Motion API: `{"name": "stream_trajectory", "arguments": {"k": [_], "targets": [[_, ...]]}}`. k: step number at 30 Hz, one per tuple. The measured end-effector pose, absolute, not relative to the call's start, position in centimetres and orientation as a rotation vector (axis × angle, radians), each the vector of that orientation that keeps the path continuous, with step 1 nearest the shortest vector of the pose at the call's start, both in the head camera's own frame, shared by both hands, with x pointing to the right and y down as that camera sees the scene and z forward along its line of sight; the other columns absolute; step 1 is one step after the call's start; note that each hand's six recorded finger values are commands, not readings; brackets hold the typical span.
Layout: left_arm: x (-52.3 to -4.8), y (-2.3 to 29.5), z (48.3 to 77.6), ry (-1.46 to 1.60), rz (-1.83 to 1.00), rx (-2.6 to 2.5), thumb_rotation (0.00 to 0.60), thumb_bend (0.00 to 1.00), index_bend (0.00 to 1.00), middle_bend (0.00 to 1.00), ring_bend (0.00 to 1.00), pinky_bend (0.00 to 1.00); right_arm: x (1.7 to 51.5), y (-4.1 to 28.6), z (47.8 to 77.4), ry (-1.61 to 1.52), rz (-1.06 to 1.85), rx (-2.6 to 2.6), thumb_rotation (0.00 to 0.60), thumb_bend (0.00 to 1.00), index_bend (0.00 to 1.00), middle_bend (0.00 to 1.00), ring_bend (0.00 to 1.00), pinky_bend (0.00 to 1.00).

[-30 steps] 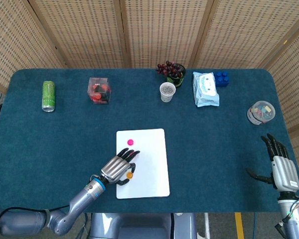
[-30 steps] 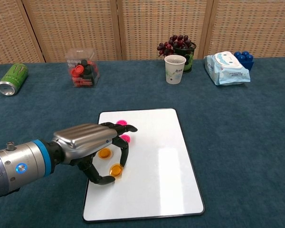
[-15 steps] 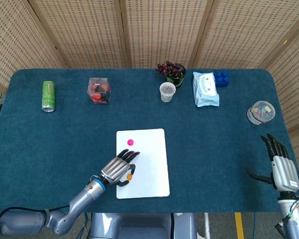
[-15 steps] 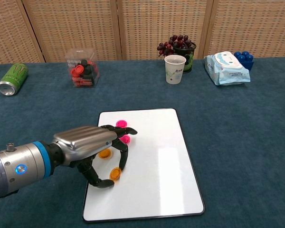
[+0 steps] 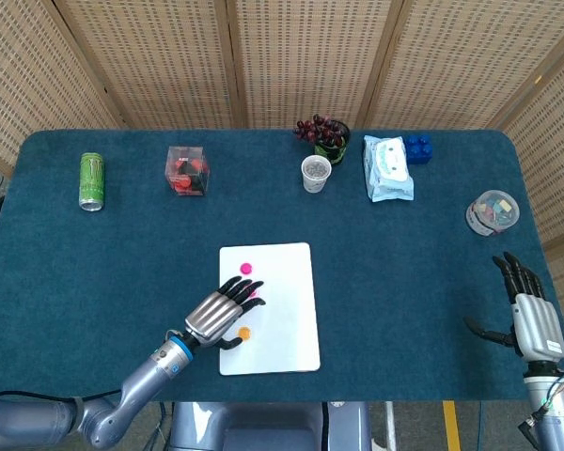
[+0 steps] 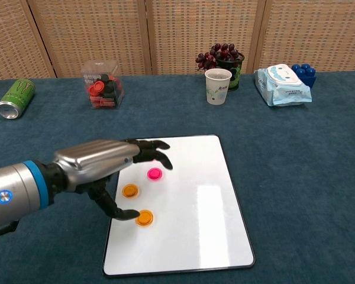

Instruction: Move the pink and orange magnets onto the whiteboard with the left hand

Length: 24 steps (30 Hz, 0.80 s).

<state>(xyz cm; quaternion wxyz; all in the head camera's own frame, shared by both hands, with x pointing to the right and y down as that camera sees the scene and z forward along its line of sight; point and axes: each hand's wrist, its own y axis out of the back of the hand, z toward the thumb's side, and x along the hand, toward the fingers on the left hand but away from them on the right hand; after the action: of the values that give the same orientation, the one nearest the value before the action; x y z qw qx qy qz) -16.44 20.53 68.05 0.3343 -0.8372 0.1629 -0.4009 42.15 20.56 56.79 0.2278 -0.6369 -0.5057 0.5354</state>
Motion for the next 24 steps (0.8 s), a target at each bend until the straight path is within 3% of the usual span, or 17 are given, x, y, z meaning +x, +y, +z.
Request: {"name": "stream_trajectory", "arguments": {"k": [5, 8, 14, 24], "targets": [[-18.9, 18.7, 65.4, 0.532, -1.011, -2.099, 0.600, 0.13, 0.01, 0.00, 0.00, 0.00, 42.1, 20.5, 56.8, -1.392, 1.474, -1.753, 0.600, 0.23, 0.00, 0.00, 0.00, 0.00], [-20.9, 17.7, 64.1, 0.596, -1.013, -2.029, 0.600, 0.09, 0.00, 0.00, 0.00, 0.00, 42.1, 20.5, 56.7, -1.389, 1.472, -1.749, 0.600, 0.23, 0.00, 0.00, 0.00, 0.00], [-28.3, 15.8, 62.5, 0.750, -1.108, -1.842, 0.600, 0.08, 0.00, 0.00, 0.00, 0.00, 42.1, 20.6, 56.7, -1.385, 1.468, -1.738, 0.600, 0.23, 0.00, 0.00, 0.00, 0.00], [-40.0, 16.5, 63.5, 0.956, -1.266, -1.744, 0.600, 0.09, 0.00, 0.00, 0.00, 0.00, 42.0, 20.5, 56.5, -1.389, 1.464, -1.707, 0.600, 0.23, 0.00, 0.00, 0.00, 0.00]]}}
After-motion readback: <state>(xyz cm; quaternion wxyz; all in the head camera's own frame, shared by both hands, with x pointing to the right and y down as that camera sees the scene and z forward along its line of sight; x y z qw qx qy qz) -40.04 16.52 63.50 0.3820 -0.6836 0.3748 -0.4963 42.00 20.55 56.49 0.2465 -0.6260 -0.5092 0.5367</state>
